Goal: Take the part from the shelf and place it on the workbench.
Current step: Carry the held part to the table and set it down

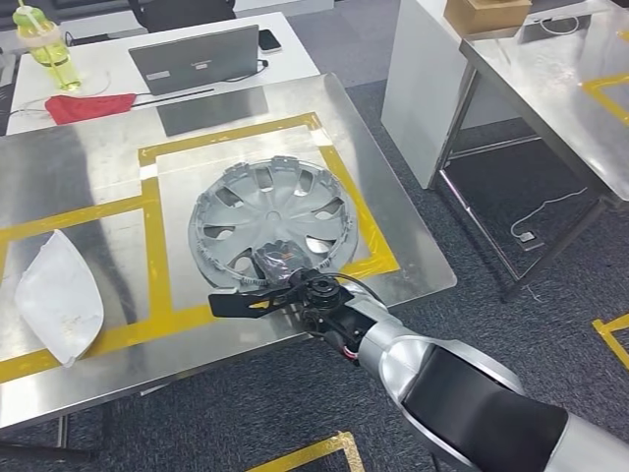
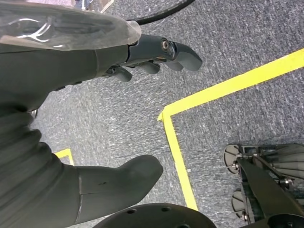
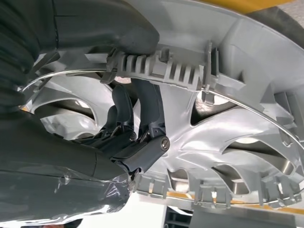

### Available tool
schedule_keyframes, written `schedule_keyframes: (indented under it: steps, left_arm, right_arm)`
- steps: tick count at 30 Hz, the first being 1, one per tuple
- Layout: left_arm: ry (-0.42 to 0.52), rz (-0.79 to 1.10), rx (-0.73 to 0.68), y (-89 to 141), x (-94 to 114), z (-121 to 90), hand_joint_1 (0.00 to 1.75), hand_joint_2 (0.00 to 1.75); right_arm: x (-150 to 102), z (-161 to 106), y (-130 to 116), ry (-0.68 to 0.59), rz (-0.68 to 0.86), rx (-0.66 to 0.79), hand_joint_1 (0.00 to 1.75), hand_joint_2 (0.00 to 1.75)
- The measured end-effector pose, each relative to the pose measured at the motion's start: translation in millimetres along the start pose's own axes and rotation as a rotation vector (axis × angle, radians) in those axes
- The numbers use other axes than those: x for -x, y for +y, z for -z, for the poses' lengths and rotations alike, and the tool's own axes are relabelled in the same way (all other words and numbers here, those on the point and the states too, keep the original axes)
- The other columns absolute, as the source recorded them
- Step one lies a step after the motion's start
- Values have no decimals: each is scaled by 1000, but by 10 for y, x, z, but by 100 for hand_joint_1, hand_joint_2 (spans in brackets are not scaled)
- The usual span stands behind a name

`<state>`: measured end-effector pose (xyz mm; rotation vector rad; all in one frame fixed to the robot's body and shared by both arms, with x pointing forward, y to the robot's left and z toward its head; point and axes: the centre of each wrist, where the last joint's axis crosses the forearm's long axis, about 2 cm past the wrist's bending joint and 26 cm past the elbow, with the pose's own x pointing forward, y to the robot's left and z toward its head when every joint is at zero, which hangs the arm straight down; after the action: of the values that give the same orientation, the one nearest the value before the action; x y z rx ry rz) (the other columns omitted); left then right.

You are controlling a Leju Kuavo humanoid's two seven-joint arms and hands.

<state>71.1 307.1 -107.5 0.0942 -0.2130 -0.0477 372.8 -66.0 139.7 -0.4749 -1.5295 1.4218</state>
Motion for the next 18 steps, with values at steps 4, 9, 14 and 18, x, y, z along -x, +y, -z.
schedule_keyframes:
  steps: [4,9,14,18]
  left_arm:
    - [-6,8,2,-8,-26,1,0,175]
    - [-15,38,4,-13,-63,2,0,175]
    - [-23,36,0,-12,-88,3,0,44]
    - [-23,36,0,-13,-91,3,0,0]
  right_arm:
    - [26,-8,18,8,10,-6,87,87]
    - [61,-24,51,10,11,-12,0,0]
    - [84,-32,65,9,10,-11,0,0]
    - [100,-41,85,10,9,-15,0,0]
